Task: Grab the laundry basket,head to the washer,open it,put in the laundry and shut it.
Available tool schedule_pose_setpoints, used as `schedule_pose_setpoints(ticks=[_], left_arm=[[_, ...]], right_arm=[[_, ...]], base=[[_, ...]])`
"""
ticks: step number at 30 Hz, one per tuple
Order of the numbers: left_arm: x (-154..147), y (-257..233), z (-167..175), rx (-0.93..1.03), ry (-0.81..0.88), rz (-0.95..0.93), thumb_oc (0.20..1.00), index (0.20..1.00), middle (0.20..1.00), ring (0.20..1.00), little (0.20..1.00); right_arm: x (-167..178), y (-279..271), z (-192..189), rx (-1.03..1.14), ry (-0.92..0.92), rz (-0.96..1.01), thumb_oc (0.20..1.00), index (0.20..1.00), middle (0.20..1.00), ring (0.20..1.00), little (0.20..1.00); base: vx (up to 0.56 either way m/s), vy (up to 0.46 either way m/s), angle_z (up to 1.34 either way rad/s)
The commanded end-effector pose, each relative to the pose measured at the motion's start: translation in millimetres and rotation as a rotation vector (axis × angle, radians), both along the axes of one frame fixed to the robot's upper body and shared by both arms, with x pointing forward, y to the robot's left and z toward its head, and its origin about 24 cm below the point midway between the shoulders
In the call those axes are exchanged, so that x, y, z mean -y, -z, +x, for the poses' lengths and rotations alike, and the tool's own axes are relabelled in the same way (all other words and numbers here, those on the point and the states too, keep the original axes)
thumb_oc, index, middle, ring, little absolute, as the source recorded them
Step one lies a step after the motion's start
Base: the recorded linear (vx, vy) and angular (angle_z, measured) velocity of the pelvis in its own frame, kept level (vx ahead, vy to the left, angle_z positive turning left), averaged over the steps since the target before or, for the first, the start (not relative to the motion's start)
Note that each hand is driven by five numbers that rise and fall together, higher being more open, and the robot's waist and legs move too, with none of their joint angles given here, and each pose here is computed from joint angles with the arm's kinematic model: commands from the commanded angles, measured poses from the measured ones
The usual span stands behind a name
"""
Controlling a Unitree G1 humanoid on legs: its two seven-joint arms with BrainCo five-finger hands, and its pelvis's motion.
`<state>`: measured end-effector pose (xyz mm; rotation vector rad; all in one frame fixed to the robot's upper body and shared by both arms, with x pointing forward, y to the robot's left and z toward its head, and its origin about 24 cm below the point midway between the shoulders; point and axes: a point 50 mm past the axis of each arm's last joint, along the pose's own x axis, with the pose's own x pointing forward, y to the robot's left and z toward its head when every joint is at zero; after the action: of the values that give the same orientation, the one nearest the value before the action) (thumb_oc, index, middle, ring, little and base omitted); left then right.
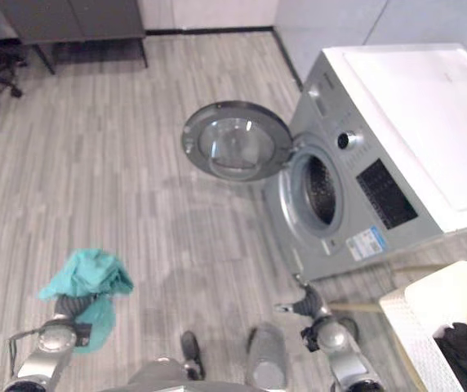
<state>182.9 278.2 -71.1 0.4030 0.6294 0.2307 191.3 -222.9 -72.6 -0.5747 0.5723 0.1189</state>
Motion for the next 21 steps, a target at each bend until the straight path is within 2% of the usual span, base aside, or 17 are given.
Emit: schedule_pose_setpoints(ticks=[1,12,19,21], left_arm=[[10,-4,4,0.048,0.045,-0.003,0.2,0.2,0.2,0.2,0.2],[42,7,1,-0.005,0.194,-0.055,0.2,0.2,0.2,0.2,0.2],[60,-3,16,0.052,0.289,-0.064,0.2,0.2,0.2,0.2,0.2],[64,-5,19,0.069,0.297,-0.07,0.2,0.2,0.2,0.2,0.2]], right_arm=[[11,-14,13,0.071,-0.002,-0.04,1.0,1.0,1.0,1.0,1.0],[33,-10,-4,0.028,0.042,-0.087,1.0,1.0,1.0,1.0,1.0],[44,-19,4,0.068,0.06,-0.117,1.0,1.0,1.0,1.0,1.0],[40,-18,6,0.069,0.045,-0.115,1.0,1.0,1.0,1.0,1.0]], base=[[0.35,-0.085,0.22],[0.34,-0.202,0.32],[0.15,0.006,-0.79],[0.12,0.102,-1.85]])
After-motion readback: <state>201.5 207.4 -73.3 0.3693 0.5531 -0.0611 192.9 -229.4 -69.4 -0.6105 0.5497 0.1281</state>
